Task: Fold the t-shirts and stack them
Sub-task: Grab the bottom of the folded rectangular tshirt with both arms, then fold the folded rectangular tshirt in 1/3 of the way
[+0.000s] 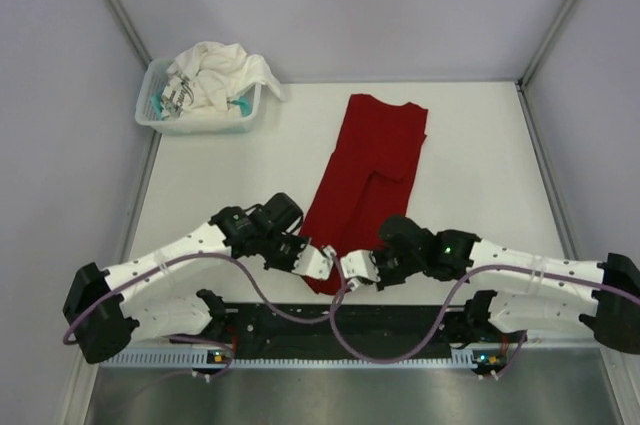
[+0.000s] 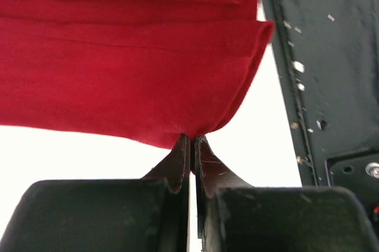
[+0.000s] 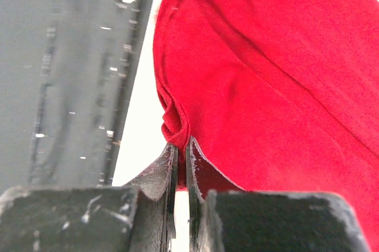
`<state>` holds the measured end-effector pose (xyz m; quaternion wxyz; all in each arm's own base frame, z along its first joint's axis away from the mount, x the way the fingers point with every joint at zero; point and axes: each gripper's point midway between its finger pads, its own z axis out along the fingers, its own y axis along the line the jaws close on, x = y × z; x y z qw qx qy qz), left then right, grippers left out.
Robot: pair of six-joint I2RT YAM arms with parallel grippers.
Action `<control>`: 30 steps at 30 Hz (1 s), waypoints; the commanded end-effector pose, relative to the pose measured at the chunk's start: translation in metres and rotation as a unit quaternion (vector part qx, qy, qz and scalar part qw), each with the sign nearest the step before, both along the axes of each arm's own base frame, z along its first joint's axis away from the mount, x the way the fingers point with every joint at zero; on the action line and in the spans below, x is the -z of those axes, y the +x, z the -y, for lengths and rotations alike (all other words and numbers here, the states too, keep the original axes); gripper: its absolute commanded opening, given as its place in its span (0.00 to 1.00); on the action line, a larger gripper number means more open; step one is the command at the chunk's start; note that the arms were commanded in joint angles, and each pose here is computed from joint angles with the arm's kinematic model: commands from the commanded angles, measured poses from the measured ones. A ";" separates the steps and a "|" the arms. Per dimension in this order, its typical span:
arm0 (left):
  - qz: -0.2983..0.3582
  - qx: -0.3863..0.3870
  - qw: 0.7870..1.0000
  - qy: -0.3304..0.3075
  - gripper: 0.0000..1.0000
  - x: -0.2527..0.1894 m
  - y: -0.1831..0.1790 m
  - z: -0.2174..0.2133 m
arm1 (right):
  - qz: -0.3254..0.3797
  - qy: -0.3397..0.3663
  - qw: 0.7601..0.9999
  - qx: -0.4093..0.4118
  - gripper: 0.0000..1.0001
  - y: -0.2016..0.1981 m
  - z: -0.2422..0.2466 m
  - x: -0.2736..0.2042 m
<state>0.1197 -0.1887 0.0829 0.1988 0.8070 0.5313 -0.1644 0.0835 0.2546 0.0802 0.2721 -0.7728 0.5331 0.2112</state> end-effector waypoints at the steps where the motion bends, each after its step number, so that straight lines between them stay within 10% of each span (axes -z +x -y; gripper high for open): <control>1: 0.011 -0.090 0.996 -0.024 0.00 -0.033 0.034 0.028 | 0.009 0.045 0.995 0.085 0.00 0.044 0.007 -0.024; 18: 0.014 -0.309 0.951 -0.017 0.00 -0.045 0.233 0.083 | 0.121 0.098 0.935 0.320 0.00 0.230 0.069 -0.045; 30: 0.062 -0.328 0.942 -0.026 0.00 -0.029 0.300 0.105 | 0.143 0.081 0.920 0.357 0.00 0.289 0.099 -0.020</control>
